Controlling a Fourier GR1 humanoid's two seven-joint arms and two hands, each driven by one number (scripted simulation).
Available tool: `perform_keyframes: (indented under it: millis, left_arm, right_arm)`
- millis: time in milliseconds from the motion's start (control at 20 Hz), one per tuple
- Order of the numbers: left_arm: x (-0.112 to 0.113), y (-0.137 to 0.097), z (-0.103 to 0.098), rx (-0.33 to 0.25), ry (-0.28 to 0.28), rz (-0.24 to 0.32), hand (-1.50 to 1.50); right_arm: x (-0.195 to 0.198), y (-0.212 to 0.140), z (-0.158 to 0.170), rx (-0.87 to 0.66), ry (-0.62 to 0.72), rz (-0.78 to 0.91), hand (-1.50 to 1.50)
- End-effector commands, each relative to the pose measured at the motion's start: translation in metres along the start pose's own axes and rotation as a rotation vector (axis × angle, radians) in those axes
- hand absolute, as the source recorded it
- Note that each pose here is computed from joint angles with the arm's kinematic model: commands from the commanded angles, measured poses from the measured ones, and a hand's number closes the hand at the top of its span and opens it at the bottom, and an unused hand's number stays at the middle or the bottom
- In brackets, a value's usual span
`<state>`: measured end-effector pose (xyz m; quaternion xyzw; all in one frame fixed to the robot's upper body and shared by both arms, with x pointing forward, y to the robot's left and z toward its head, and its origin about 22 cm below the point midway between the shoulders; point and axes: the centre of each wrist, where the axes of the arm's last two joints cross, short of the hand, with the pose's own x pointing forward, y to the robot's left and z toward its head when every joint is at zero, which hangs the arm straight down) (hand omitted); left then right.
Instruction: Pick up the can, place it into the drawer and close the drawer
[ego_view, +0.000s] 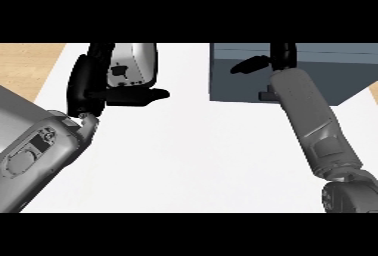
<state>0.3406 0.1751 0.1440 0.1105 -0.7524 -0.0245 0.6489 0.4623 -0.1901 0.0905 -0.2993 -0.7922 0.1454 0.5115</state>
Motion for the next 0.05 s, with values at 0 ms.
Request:
perform_keyframes:
  millis: [0]
  left_arm:
    - [-0.0007, 0.0144, 0.0011, 0.010, -0.002, 0.002, -1.50]
  right_arm:
    - [0.0318, 0.0157, -0.0104, -0.060, 0.011, -0.143, -1.50]
